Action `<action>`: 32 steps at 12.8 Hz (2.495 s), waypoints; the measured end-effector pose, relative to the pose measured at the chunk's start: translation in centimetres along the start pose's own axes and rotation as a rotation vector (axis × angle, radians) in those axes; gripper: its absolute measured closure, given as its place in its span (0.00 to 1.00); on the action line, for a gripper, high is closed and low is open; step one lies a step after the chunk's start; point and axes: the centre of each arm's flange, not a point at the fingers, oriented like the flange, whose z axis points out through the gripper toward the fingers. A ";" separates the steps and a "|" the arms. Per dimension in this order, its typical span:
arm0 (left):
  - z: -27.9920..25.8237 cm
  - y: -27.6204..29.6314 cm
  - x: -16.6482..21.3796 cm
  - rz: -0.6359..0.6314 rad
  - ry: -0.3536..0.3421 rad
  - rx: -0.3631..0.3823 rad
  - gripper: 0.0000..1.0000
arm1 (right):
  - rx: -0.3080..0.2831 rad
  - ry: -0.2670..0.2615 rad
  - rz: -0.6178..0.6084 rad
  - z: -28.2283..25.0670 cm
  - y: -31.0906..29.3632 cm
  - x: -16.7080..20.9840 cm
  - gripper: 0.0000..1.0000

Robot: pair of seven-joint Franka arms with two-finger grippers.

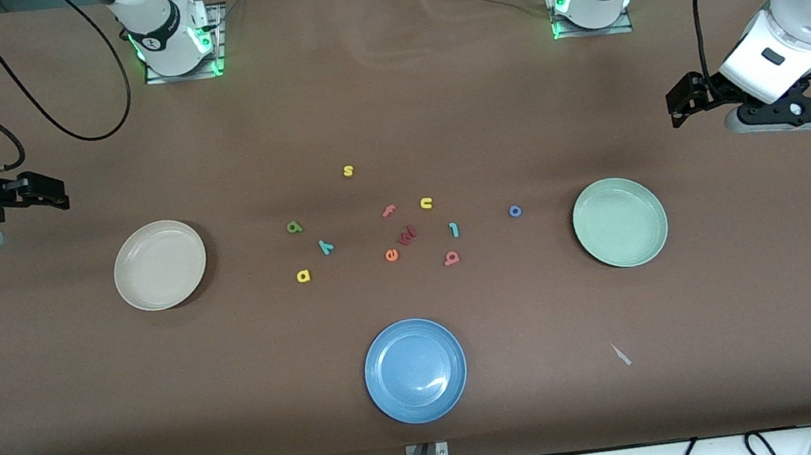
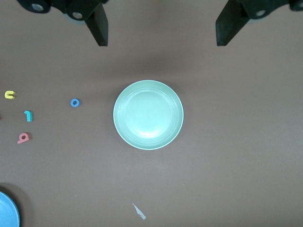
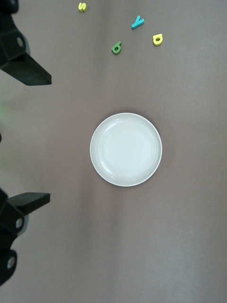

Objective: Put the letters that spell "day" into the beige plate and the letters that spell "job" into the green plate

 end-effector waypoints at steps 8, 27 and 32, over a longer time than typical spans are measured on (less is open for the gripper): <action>0.0 0.0 0.0 0.000 0.000 0.000 0.00 | 0.000 0.000 0.000 0.0 0.0 0.0 0.00; 0.6 -1.1 0.2 -0.020 -0.011 -0.001 0.00 | 0.000 0.000 0.000 0.0 0.0 0.0 0.00; 1.4 -1.1 0.6 -0.017 -0.027 -0.003 0.00 | 0.001 -0.001 0.000 0.0 0.0 0.0 0.00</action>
